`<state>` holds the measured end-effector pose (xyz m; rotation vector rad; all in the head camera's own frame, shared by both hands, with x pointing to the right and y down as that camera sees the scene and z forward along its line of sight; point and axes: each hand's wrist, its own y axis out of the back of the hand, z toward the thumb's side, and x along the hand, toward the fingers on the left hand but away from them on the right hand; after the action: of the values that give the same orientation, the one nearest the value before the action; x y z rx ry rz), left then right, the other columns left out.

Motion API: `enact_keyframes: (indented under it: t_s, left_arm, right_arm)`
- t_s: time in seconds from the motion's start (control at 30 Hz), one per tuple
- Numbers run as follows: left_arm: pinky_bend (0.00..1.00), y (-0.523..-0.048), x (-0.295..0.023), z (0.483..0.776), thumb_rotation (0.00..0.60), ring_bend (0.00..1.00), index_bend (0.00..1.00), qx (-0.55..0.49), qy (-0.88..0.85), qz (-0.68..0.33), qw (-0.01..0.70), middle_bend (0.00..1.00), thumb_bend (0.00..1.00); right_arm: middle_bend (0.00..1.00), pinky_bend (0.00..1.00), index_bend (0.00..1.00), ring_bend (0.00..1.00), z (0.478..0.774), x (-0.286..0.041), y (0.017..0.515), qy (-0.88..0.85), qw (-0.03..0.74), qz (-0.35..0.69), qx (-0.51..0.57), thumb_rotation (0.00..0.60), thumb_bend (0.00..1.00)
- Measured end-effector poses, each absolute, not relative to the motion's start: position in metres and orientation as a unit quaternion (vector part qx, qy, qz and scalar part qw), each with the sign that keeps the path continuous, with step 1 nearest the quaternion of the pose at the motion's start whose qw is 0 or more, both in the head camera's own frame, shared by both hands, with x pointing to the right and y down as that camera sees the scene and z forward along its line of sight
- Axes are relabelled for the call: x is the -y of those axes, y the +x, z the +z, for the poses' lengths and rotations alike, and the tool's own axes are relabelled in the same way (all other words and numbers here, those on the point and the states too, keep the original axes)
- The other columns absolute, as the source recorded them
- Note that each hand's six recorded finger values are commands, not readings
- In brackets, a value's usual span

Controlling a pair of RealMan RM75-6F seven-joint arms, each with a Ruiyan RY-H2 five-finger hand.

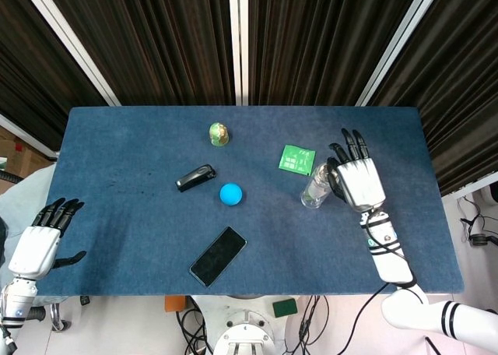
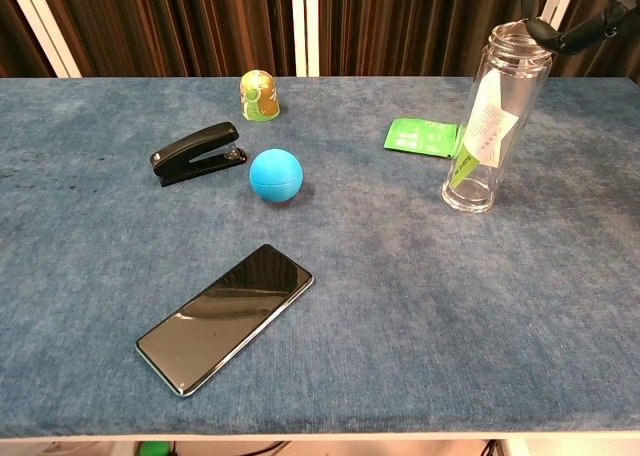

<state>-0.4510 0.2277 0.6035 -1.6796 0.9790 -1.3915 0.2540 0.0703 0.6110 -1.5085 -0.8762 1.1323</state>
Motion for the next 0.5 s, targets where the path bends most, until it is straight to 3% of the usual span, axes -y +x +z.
enact_keyframes:
  t_s: [0.03,0.2,0.5]
  left_arm:
    - [0.13,-0.4510,-0.2278,0.6036,0.600,0.04,0.12,-0.381,-0.654,-0.542,0.367,0.12,0.02]
    - [0.13,-0.4508,-0.2277,0.6035,0.600,0.04,0.12,-0.381,-0.653,-0.541,0.368,0.12,0.02]
    - [0.13,-0.4505,-0.2278,0.6025,0.600,0.04,0.12,-0.381,-0.653,-0.541,0.369,0.12,0.02]
  right_arm:
    - [0.23,0.06,0.48,0.00,0.6115,-0.0705,0.2544,-0.626,0.505,0.471,0.362,0.600,0.44]
    - [0.19,0.05,0.03,0.00,0.6116,-0.0711,0.2551,-0.631,0.499,0.472,0.361,0.600,0.36]
    - [0.16,0.04,0.00,0.00,0.6036,-0.0708,0.2581,-0.638,0.490,0.455,0.382,0.600,0.34]
